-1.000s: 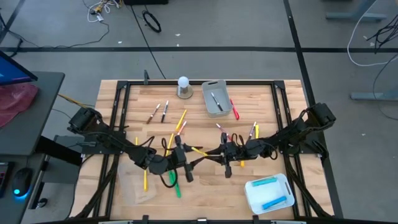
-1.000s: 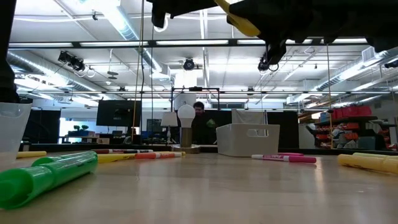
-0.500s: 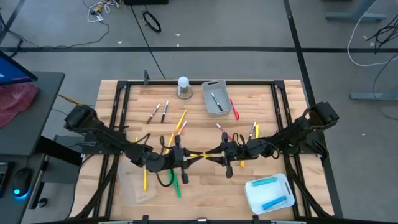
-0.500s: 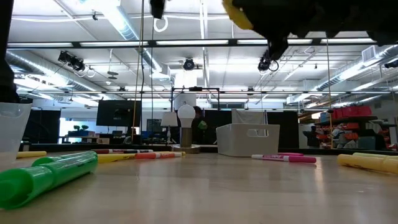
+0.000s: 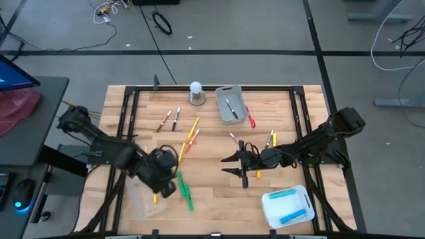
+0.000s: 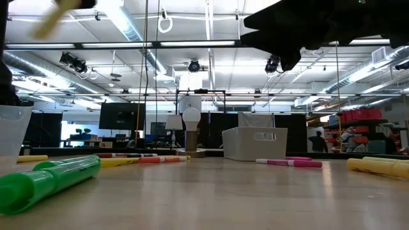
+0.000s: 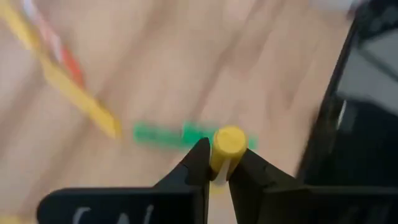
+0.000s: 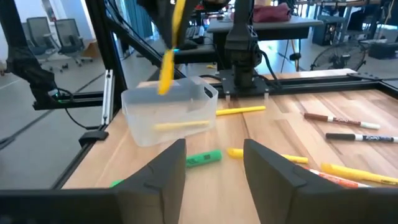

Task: Pick & Place Markers
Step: Put the yellow pen into the transparent bin, then put the black marker pen into the gray bin

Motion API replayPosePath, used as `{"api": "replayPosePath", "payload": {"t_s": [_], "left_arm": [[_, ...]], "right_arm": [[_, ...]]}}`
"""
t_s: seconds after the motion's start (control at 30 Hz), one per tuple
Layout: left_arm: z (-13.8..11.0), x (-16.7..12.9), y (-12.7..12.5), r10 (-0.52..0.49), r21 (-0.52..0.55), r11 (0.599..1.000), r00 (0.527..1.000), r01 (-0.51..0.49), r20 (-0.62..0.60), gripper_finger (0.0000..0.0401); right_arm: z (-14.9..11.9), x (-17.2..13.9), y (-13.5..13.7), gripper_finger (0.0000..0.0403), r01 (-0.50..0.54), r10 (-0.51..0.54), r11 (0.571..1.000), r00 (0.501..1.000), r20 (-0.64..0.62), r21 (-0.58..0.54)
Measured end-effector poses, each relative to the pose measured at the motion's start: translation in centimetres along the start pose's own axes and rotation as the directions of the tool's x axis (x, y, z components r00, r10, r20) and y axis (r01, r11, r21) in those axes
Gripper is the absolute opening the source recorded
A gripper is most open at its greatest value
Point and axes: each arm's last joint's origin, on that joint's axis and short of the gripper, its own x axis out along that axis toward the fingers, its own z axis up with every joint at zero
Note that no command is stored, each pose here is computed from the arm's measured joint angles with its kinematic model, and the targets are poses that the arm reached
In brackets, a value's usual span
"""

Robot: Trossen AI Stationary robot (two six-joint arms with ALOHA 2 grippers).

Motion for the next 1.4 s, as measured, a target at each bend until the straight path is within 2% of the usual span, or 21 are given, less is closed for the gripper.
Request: {"api": "replayPosePath", "payload": {"t_s": [0.1,0.17,0.37,0.47,0.6,0.9,1.2,1.3,1.4], "left_arm": [[-1.6,-0.4,0.1,0.024,-0.081,0.996,0.993,-0.034,-0.119,0.0042],[-2.7,-0.1,0.1,0.029,-0.125,0.991,0.988,-0.048,-0.151,0.0042],[-6.9,2.6,1.5,0.096,-0.245,0.953,0.946,-0.177,-0.31,0.0043],[-8.8,4.5,2.3,0.072,-0.303,0.933,0.926,-0.194,-0.369,0.0043],[-10.4,6.7,3.1,0.018,-0.357,0.92,0.925,-0.164,-0.38,0.0044],[-11.5,8.3,4.6,0.033,-0.399,0.896,0.924,-0.196,-0.382,0.0055],[-11.5,8.3,5.0,0.069,-0.409,0.88,0.918,-0.241,-0.391,0.0147],[-11.6,8.2,5.0,0.058,-0.396,0.881,0.889,-0.259,-0.454,0.0174],[-11.6,7.9,4.8,0.025,-0.388,0.877,0.834,-0.283,-0.552,0.0188]], "right_arm": [[0.0,0.0,0.0,0.0159,-0.003,0.003,1.0,1.0,-0.003,-0.001],[0.0,0.0,0.0,0.0156,-0.003,0.003,1.0,1.0,-0.003,-0.001],[-0.1,0.0,0.0,0.0153,-0.003,0.003,1.0,1.0,-0.009,-0.003],[-0.1,0.0,0.0,0.0153,-0.003,0.003,1.0,1.0,-0.009,-0.003],[-0.1,0.0,0.0,0.0153,-0.003,0.003,1.0,1.0,-0.009,-0.003],[-0.2,0.0,0.0,0.0153,-0.002,0.002,1.0,1.0,-0.015,-0.005],[-0.2,0.0,0.0,0.0153,-0.002,0.001,1.0,1.0,-0.022,-0.008],[-0.3,0.0,0.0,0.0152,-0.001,0.001,1.0,1.0,-0.024,-0.008],[-0.3,0.0,0.0,0.0152,-0.001,0.001,1.0,1.0,-0.024,-0.008]]}}
